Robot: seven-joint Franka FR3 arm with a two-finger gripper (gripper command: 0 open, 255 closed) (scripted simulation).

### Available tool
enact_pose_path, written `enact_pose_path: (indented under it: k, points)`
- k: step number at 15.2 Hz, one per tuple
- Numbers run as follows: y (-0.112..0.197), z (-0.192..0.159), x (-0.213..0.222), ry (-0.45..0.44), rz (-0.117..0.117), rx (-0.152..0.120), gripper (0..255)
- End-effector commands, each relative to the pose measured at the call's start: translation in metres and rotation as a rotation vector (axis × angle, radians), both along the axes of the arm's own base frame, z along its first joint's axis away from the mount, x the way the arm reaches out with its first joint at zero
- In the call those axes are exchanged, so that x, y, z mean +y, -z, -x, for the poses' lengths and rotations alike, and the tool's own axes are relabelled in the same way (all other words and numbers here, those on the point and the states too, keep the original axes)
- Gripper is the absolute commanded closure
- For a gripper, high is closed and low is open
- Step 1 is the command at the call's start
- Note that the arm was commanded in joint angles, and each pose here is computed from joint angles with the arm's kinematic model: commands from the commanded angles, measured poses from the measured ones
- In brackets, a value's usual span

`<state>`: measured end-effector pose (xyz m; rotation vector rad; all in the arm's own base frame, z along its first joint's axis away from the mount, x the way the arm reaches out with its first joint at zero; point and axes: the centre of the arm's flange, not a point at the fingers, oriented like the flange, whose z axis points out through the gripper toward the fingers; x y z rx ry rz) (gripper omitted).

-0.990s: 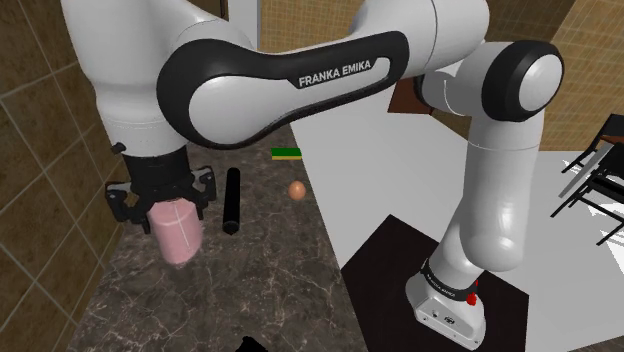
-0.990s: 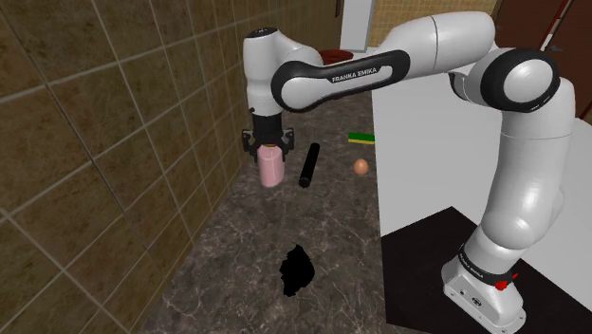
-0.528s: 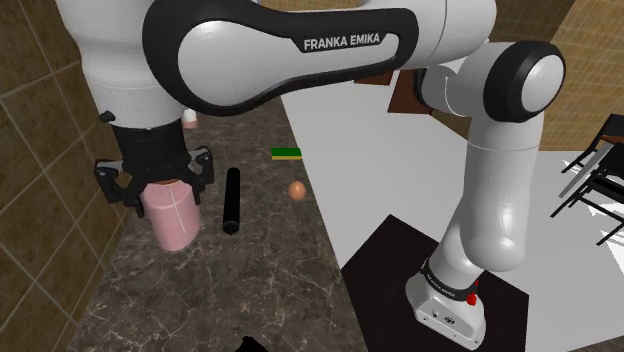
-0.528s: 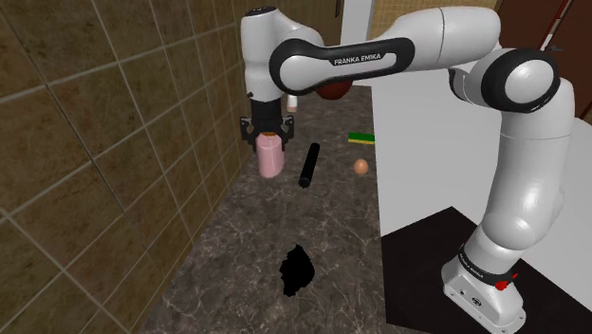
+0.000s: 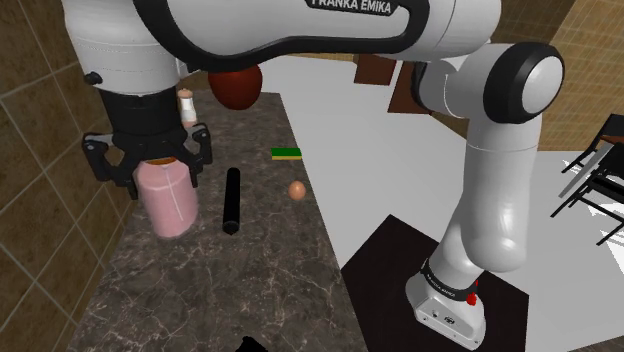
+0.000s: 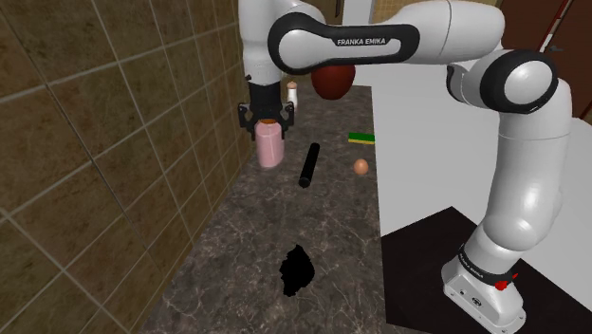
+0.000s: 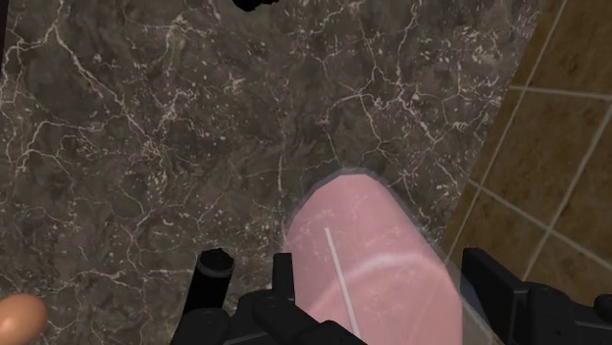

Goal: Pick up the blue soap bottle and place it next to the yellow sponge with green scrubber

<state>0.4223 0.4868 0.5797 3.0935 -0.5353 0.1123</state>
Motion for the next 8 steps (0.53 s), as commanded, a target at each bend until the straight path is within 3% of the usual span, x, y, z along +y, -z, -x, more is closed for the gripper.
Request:
enact_pose_path:
  k: [1,3,8]
  points:
    - [-0.013,-0.001,0.0,0.0,0.0,0.0,255]
    - [-0.022,-0.001,0.0,0.0,0.0,0.0,255]
    - [-0.022,-0.026,-0.061,0.0,0.0,0.0,255]
